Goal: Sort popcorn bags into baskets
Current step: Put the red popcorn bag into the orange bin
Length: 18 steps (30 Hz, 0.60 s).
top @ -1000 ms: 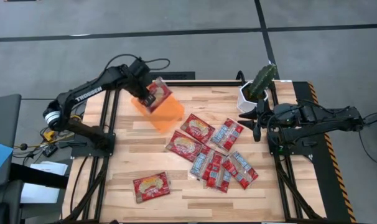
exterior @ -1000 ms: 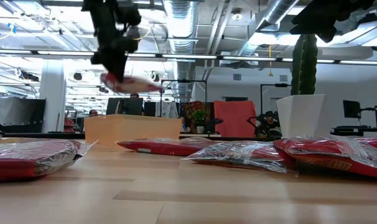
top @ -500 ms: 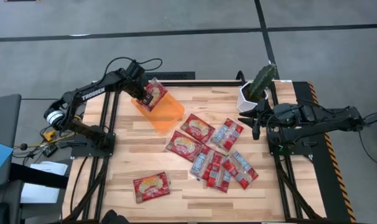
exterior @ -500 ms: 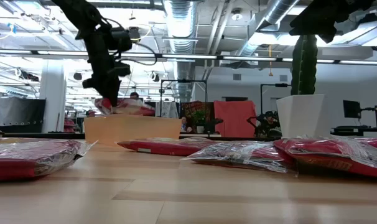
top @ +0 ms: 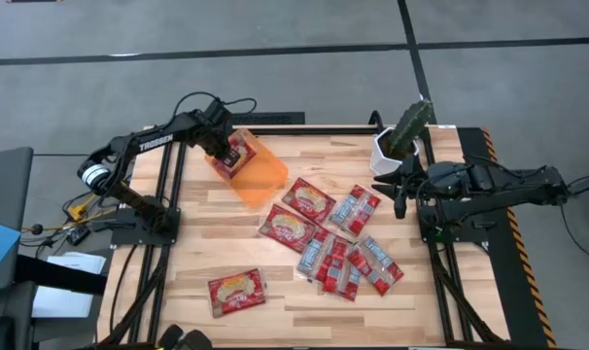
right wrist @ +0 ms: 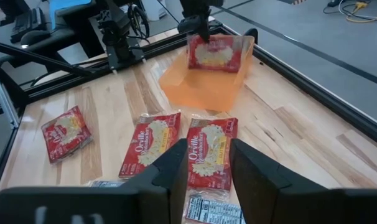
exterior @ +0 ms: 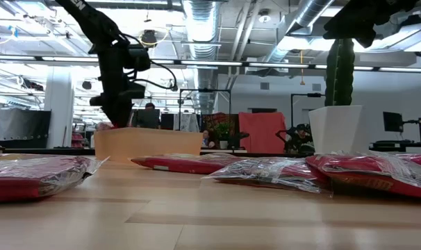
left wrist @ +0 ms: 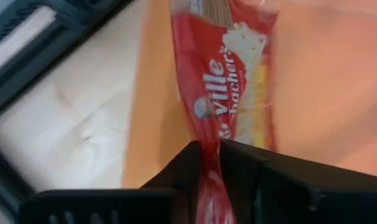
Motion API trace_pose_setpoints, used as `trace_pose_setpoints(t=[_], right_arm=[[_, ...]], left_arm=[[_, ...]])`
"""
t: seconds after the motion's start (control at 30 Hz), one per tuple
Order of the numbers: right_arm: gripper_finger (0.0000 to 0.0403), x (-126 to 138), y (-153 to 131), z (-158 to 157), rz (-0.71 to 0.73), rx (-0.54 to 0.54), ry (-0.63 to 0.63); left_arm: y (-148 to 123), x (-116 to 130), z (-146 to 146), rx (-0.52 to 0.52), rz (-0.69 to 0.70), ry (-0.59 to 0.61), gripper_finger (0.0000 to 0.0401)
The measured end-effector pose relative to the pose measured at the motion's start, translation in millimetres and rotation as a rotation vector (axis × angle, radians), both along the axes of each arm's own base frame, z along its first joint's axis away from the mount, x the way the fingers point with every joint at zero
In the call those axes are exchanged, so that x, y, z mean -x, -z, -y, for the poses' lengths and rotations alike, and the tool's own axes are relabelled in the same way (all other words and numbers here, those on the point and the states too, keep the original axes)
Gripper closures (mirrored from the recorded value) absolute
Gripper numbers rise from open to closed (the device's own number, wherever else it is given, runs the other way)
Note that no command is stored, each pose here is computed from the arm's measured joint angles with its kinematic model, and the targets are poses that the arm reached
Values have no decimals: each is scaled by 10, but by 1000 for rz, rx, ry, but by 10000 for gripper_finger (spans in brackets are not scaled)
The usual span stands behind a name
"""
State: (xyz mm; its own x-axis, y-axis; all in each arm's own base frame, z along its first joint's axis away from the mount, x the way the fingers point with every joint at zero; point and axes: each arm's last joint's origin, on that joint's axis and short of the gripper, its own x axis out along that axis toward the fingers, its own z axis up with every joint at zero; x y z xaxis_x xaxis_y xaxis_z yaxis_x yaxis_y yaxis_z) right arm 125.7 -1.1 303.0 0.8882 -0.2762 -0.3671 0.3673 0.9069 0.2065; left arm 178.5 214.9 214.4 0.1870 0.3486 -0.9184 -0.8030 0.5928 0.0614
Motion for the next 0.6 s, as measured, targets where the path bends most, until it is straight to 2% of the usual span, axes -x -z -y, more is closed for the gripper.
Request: trace_pose_setpoints(t=[0.23,0.33,0.5,0.6], right_arm=[[246,0,0,0,0,0,0],[242,0,0,0,0,-1,-1],[235,0,0,0,0,-1,-1],[232,0,0,0,-1,1,-2]], left_arm=[[-50,-17,-33,-36,7,-26,262],[-180,-63,-26,13,96,-5,231],[-576,-292,207,115,333,237,203],[-786,-514,519,98,379,428,198]])
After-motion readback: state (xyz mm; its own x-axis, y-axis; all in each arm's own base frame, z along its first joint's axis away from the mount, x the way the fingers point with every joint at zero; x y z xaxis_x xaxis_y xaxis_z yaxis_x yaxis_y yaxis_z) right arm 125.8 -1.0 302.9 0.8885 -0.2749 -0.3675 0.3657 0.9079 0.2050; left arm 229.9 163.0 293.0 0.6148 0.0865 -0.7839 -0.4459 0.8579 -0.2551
